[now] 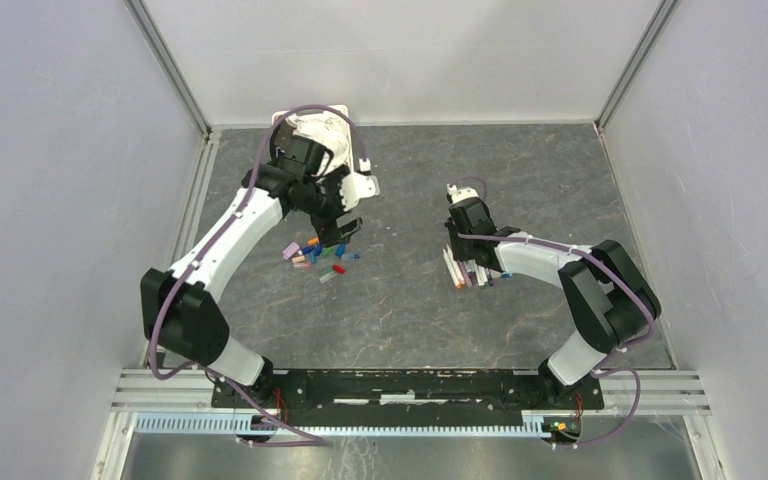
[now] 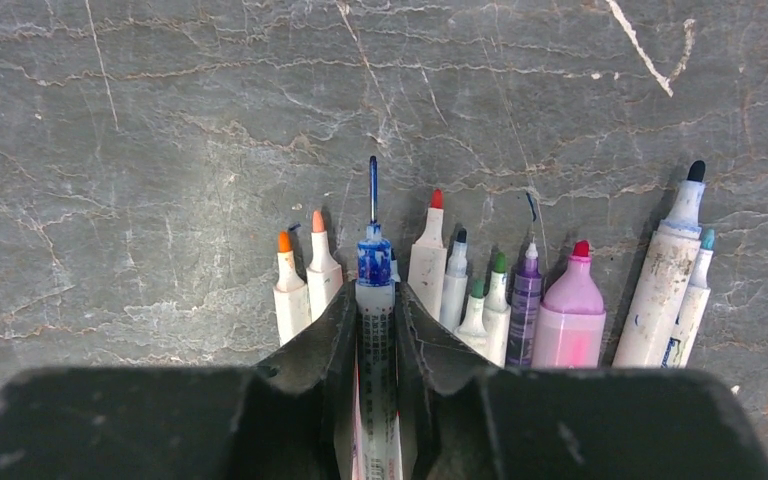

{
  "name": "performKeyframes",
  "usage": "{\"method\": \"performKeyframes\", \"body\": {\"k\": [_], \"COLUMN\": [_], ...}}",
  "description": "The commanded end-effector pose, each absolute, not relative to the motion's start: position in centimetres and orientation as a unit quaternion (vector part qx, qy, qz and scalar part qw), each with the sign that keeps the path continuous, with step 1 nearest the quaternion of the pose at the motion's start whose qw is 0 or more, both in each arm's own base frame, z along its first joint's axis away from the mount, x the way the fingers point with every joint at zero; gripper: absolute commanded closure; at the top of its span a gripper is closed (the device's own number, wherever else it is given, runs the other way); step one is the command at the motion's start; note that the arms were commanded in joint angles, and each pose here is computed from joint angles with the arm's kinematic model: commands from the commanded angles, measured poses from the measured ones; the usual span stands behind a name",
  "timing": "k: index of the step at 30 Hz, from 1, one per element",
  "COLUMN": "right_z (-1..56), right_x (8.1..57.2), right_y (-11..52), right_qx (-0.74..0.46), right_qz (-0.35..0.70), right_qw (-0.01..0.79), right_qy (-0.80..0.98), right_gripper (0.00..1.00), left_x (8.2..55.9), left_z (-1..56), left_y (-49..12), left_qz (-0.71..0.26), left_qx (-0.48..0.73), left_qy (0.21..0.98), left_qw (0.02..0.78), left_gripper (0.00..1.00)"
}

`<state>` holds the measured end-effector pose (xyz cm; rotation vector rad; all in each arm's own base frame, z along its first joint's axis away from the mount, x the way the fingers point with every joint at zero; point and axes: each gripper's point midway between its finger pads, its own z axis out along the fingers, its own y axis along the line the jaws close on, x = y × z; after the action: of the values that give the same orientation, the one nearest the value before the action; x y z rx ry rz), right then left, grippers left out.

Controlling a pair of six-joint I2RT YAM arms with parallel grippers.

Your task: Open the pen caps

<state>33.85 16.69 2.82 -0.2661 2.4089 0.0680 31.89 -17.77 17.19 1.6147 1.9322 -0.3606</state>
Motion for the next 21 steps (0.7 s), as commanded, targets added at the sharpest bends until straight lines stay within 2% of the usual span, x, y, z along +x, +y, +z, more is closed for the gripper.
{"method": "performKeyframes", "body": {"k": [1, 6, 11, 18, 21], "right_z": [3.2, 3.4, 4.1, 5.1, 5.9], "right_x": [34.5, 33.8, 33.2, 32.0, 31.8], "right_y": [16.7, 16.7, 16.4, 16.5, 16.8], "right_qx": [-0.105, -0.112, -0.109, -0.106, -0.108], "right_qz": [0.013, 0.007, 0.007, 0.026, 0.037], "right_qw": [0.372, 0.375, 0.383, 0.392, 0.396], "right_qy": [0.922, 0.920, 0.917, 0.913, 0.911], "right_gripper": [0.75, 0.71, 0.70, 0.71, 0.68], "left_x": [32.1, 31.9, 32.4, 35.3, 35.6], "left_z": [22.0, 22.9, 23.7, 27.3, 27.7], "left_y": [-17.0, -16.5, -16.3, -13.7, -12.7], "left_qz": [-0.144, -0.139, -0.134, -0.052, -0.031], "left_qx": [0.559, 0.554, 0.529, 0.437, 0.418], "left_qy": [0.739, 0.739, 0.751, 0.771, 0.770], "left_qw": [0.346, 0.357, 0.372, 0.460, 0.481], "left_gripper": [0.00, 0.00, 0.00, 0.00, 0.00]}}
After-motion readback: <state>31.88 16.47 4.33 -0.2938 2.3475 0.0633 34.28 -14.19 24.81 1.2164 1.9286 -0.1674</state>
